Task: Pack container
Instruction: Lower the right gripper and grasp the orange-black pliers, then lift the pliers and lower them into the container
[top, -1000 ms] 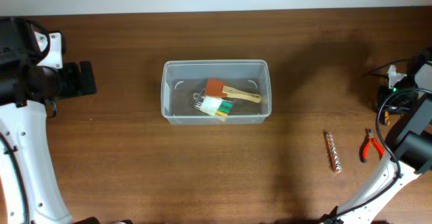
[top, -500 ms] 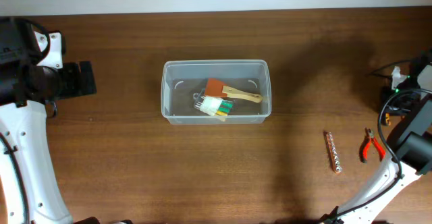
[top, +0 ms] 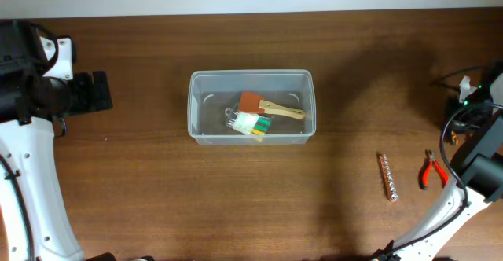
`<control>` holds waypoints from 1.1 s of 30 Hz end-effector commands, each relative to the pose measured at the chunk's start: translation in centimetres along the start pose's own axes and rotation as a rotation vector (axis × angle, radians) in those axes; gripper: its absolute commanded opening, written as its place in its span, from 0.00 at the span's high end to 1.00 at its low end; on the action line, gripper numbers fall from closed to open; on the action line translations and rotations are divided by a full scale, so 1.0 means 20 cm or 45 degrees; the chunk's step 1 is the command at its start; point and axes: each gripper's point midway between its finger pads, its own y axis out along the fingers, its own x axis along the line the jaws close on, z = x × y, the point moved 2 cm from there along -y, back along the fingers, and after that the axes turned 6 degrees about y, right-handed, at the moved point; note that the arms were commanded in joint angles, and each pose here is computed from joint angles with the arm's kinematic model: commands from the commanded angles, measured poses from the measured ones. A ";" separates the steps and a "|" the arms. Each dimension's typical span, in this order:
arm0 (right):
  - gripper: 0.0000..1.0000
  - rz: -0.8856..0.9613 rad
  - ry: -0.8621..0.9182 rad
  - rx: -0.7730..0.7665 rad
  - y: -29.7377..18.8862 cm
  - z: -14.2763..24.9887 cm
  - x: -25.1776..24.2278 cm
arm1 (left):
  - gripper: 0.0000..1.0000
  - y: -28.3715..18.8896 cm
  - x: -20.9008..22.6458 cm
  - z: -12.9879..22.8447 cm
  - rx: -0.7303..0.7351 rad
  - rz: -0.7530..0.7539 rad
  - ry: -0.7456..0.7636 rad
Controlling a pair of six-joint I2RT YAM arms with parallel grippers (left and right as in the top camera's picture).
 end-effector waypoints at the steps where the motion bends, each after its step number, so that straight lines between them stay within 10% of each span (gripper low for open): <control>1: 0.87 -0.016 0.016 -0.080 -0.09 -0.09 0.00 | 0.01 -0.01 0.02 -0.02 -0.016 -0.019 -0.021; 20: 0.92 -0.127 -0.247 -0.347 -0.70 -0.25 0.50 | 0.01 -0.01 0.02 -0.02 -0.017 -0.015 -0.022; 33: 0.92 -0.162 -1.059 -0.463 -1.09 0.15 1.49 | 0.01 -0.01 0.02 -0.02 -0.018 -0.015 -0.022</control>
